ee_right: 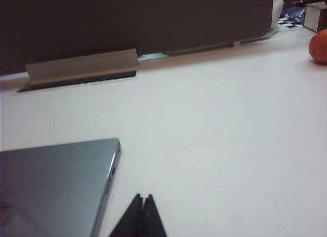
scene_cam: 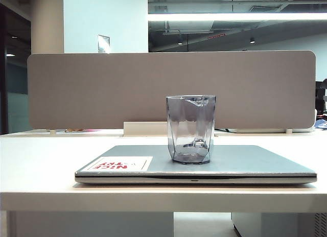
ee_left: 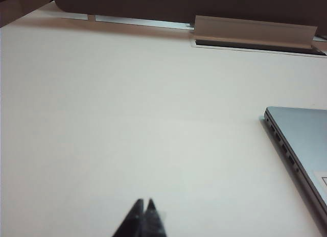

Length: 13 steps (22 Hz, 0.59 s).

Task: Pick up the water cup and place it on the side of the laptop away from you.

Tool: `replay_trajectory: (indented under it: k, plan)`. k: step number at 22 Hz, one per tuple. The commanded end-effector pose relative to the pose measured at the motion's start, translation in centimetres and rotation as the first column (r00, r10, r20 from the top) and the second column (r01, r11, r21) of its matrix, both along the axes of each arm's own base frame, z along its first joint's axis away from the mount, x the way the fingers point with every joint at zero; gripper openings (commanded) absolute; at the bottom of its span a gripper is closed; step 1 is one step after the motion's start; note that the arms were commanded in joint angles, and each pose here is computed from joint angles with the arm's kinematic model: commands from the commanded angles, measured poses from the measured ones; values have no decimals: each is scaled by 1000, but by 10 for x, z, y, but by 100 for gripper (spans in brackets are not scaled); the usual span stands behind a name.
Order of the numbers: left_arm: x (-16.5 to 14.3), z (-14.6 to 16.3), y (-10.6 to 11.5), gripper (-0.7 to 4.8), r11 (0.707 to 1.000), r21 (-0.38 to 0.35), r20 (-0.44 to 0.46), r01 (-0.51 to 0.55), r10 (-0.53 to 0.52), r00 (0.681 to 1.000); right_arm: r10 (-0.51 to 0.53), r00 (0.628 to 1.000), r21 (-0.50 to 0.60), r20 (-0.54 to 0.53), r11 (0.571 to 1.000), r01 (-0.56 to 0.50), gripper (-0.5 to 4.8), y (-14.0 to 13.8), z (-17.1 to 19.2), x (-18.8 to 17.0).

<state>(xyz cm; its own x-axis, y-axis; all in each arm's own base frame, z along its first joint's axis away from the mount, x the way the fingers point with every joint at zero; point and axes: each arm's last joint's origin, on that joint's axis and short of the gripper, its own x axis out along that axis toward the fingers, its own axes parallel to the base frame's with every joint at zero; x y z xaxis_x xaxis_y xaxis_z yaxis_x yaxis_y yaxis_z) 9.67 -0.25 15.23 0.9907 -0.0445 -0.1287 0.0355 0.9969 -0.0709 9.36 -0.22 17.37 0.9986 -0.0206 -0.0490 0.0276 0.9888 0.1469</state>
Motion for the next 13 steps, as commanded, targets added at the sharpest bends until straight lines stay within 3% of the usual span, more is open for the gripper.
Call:
replay_trajectory:
  k: [1,8,13]
  plan:
    - [0,2,0,-6,1000,0,14,4,-4,1000,0,998,8,70,1000,-1,-6,0,21,-4]
    - [0,2,0,-5,1000,0,15,4,-4,1000,-2,997,8,80,1000,1,-6,0,58,-2]
    - [0,2,0,-5,1000,0,14,5,-5,1000,104,993,0,47,995,-104,-6,2,78,25]
